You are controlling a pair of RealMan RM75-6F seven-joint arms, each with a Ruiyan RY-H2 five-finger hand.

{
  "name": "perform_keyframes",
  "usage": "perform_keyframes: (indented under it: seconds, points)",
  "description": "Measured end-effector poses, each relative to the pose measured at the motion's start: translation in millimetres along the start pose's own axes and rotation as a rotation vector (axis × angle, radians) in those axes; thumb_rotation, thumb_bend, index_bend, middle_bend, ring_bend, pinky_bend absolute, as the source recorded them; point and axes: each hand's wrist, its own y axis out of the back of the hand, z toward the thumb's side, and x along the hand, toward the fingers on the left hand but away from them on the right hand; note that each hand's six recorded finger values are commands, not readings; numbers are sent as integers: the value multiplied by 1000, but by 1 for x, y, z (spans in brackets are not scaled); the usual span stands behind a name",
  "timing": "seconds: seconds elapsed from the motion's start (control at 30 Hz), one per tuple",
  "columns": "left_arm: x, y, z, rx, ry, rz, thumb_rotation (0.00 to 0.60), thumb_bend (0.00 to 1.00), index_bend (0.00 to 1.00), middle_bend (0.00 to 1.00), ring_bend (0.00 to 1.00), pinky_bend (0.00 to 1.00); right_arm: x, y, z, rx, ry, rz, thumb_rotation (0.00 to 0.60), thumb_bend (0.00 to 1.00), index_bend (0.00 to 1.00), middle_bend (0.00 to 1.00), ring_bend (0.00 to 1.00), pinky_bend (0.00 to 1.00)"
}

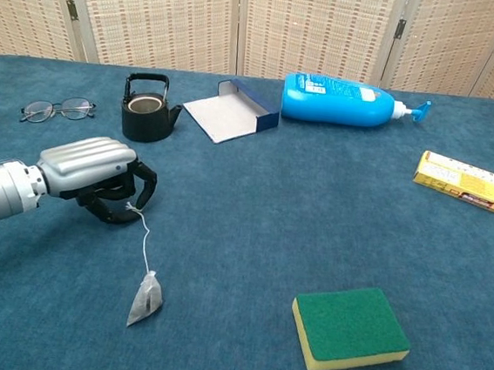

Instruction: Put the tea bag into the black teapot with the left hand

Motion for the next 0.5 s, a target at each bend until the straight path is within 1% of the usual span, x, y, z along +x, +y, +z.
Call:
perform_keyframes:
  seconds: [0.17,0.37,0.5]
  points:
    - [-3,9,-3,6,-8,28,600,428,626,1000,1000,1000,0,0,0,0,-1,0,600,398,0,0,0,0]
    - [-8,24,-5,9,-25,69,600,434,630,1000,1000,1000,-1,0,0,-1,-1,0,600,398,0,0,0,0]
    - [-10,37,-7,28,-31,96,600,441,632,1000,1000,1000,0,0,0,-1,0,-1,600,398,0,0,0,0]
